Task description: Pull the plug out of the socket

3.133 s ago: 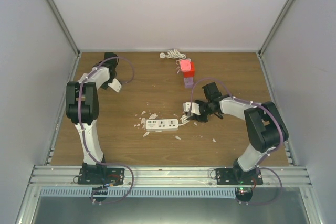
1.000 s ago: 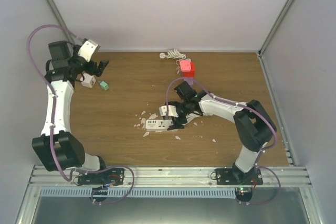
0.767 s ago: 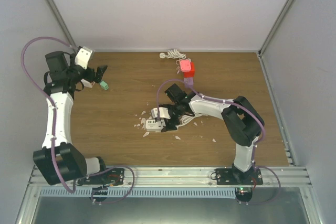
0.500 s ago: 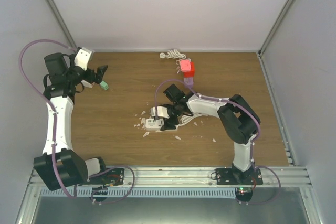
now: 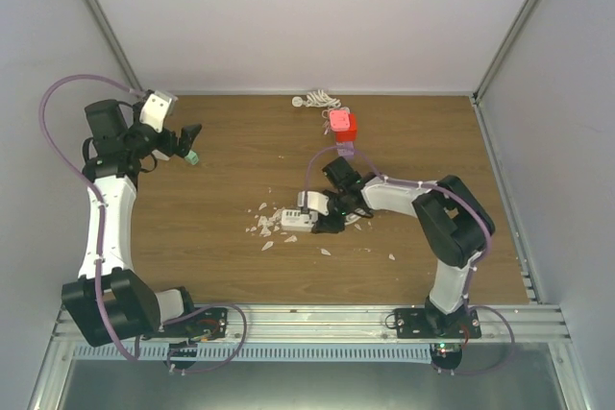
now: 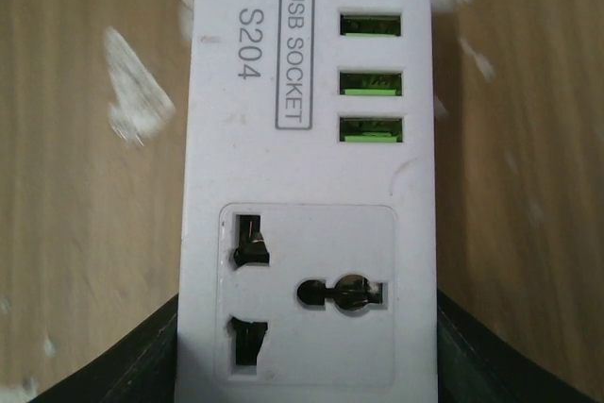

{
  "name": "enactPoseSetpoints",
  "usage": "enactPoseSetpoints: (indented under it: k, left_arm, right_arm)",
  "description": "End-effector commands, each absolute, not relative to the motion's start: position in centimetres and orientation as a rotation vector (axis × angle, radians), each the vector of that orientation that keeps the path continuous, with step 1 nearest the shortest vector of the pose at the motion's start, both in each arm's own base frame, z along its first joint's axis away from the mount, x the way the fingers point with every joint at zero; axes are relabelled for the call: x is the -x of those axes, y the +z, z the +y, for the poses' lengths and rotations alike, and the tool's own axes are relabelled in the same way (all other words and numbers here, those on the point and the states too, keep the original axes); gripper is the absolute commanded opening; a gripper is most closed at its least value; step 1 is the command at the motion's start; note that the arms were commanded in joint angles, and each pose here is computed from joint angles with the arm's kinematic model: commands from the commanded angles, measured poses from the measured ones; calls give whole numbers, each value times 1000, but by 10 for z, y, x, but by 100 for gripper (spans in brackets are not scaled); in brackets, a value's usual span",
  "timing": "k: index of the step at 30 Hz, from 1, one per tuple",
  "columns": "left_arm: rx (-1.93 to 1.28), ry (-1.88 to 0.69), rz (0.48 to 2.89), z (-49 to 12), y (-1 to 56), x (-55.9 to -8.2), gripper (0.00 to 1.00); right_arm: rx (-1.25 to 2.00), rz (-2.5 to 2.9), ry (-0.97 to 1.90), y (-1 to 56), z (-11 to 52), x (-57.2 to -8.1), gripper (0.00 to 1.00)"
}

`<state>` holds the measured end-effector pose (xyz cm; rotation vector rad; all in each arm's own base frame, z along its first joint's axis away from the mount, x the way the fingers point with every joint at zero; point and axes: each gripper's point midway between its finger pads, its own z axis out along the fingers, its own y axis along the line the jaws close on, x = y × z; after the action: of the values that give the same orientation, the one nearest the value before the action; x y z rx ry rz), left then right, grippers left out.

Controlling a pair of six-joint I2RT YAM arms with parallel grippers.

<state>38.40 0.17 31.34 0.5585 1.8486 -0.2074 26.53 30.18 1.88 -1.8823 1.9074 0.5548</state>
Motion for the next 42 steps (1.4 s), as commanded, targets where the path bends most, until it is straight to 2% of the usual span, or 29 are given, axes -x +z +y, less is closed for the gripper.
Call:
enactPoseSetpoints:
  k: [1, 15, 36, 39, 42]
  left_arm:
    - [-600, -201, 1826, 3, 310, -392, 99]
    - [-552, -349, 1875, 3, 304, -429, 99]
    - [-544, -335, 1914, -10, 292, -446, 99]
    - [-534, -334, 1926, -11, 289, -447, 99]
    - [-528, -328, 1932, -10, 288, -447, 99]
  right_arm:
    - [1702, 2062, 467, 21, 261, -288, 47]
    - [1177, 2425, 319, 11, 126, -334, 45]
    - [450, 2630, 122, -10, -93, -460, 46]
    - [384, 2631, 113, -8, -104, -473, 53]
    - [353, 2611, 128, 0, -105, -482, 70]
